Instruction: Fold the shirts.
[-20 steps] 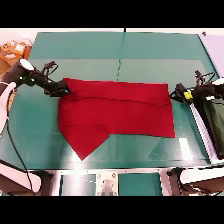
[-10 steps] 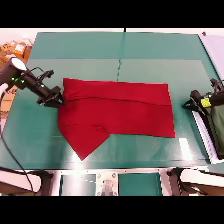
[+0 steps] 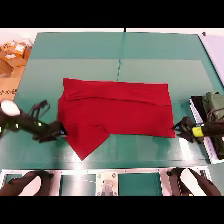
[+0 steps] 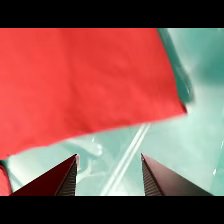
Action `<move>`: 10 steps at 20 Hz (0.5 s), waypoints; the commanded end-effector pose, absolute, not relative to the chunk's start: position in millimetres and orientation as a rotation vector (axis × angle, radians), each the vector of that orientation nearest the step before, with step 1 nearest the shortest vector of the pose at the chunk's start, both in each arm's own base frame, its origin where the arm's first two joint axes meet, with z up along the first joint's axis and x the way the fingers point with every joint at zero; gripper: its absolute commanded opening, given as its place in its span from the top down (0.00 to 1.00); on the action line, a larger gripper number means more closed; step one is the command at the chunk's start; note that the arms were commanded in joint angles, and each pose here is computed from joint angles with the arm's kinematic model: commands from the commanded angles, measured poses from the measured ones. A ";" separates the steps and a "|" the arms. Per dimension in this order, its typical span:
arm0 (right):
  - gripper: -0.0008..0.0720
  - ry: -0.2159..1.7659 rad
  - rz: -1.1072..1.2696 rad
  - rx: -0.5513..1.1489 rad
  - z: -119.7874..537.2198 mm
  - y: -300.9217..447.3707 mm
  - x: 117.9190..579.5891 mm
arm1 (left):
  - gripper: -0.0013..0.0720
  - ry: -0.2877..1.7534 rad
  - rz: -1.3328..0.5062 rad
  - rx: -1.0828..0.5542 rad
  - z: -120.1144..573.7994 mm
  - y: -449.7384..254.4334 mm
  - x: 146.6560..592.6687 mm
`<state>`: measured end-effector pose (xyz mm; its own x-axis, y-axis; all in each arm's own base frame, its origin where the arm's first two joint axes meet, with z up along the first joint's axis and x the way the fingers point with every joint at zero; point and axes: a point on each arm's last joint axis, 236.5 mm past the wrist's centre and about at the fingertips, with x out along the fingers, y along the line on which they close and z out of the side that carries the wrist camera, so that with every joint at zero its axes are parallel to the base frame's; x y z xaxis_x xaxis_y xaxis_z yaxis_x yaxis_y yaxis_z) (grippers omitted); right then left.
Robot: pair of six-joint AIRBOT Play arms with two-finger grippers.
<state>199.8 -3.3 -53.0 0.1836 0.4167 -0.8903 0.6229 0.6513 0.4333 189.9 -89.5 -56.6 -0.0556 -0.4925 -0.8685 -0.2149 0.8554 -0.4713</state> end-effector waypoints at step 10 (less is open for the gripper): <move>0.35 1.155 -0.344 1.251 -113.0 7.7 237.1 | 0.19 1.232 -0.135 -0.767 -101.0 -127.1 233.8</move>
